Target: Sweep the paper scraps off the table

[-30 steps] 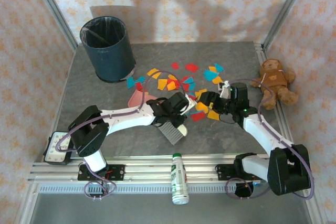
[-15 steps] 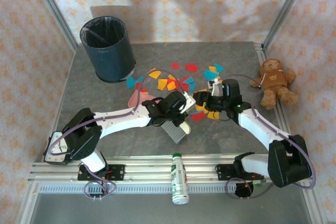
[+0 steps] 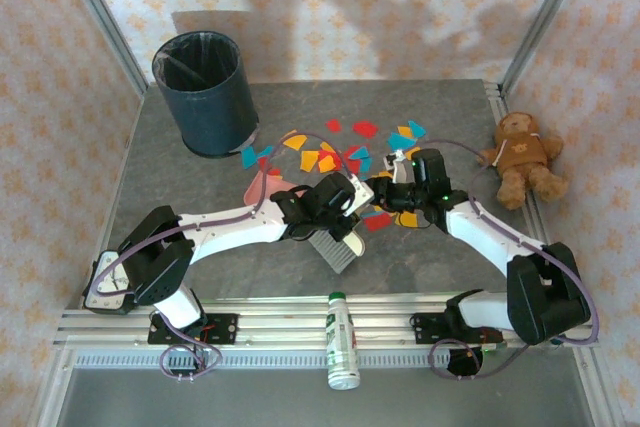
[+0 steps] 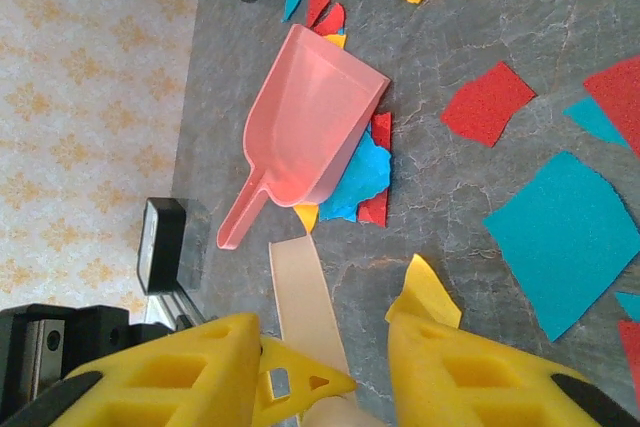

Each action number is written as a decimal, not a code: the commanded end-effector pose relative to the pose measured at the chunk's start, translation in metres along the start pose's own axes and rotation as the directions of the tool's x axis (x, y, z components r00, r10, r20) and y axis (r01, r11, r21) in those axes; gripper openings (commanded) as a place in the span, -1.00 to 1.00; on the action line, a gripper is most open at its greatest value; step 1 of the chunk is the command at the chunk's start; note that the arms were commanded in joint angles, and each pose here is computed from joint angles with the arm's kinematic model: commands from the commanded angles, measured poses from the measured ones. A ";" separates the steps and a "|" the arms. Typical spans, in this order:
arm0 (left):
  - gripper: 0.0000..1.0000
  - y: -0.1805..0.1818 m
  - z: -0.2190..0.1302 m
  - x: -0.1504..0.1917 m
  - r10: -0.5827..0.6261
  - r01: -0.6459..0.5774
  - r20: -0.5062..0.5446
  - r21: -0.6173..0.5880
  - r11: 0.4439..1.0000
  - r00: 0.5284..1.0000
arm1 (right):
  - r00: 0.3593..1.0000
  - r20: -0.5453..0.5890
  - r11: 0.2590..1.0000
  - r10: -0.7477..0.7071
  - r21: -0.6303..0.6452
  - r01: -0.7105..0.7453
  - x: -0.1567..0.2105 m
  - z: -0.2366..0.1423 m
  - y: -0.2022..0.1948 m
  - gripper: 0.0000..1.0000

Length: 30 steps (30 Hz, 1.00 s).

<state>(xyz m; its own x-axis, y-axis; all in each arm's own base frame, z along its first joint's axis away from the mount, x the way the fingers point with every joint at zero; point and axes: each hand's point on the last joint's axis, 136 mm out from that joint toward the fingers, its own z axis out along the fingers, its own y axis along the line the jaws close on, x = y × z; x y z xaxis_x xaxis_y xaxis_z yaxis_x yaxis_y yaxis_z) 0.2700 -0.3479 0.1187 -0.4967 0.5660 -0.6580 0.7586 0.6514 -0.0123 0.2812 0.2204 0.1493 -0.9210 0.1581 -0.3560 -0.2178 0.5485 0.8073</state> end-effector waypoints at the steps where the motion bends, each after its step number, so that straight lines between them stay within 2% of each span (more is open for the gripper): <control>1: -0.94 0.000 -0.008 -0.012 -0.004 0.004 0.053 -0.008 1.000 0.999 | 0.999 0.021 0.998 -0.047 -0.047 0.048 -0.010 -0.001 0.018 -0.33; 4: -0.93 -0.001 -0.008 -0.012 -0.006 0.006 0.053 -0.007 1.000 0.999 | 0.998 0.033 0.997 -0.047 -0.051 0.049 -0.012 -0.002 0.019 -0.42; 9: -0.91 0.000 -0.009 -0.013 -0.011 0.011 0.058 -0.008 1.000 0.998 | 0.997 0.060 0.998 -0.043 -0.035 0.045 -0.016 -0.004 0.018 -0.70; 15: -0.66 0.003 -0.013 -0.013 -0.019 0.021 0.076 -0.020 1.000 0.997 | 0.991 0.128 0.999 -0.040 0.010 0.039 -0.025 -0.010 0.015 -0.99; 19: -0.33 0.008 -0.019 -0.012 -0.034 0.038 0.091 -0.035 0.999 0.995 | 0.988 0.152 0.999 -0.039 0.026 0.036 -0.029 -0.014 0.015 -1.00; 22: -0.10 0.015 -0.027 -0.010 -0.053 0.058 0.102 -0.052 0.997 0.993 | 0.982 0.185 0.996 -0.046 0.084 0.030 -0.035 -0.019 0.009 -1.00; 25: 0.01 0.028 -0.038 -0.006 -0.073 0.083 0.111 -0.093 0.992 0.991 | 0.976 0.213 0.990 -0.051 0.138 0.021 -0.041 -0.027 0.002 -1.00; 30: 0.07 0.062 -0.057 0.012 -0.150 0.167 0.102 -0.191 0.967 0.983 | 0.961 0.272 0.980 -0.056 0.201 0.000 -0.052 -0.044 -0.006 -1.00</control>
<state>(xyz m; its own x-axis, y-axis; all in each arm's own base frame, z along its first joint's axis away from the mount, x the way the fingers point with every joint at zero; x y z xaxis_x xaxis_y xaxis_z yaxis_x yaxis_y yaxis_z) 0.2804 -0.3019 0.1506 -0.5166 0.4451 -0.7314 0.6560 0.7547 -0.0040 0.3044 0.1859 0.1557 -0.8465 0.3067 -0.4352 -0.1287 0.6754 0.7261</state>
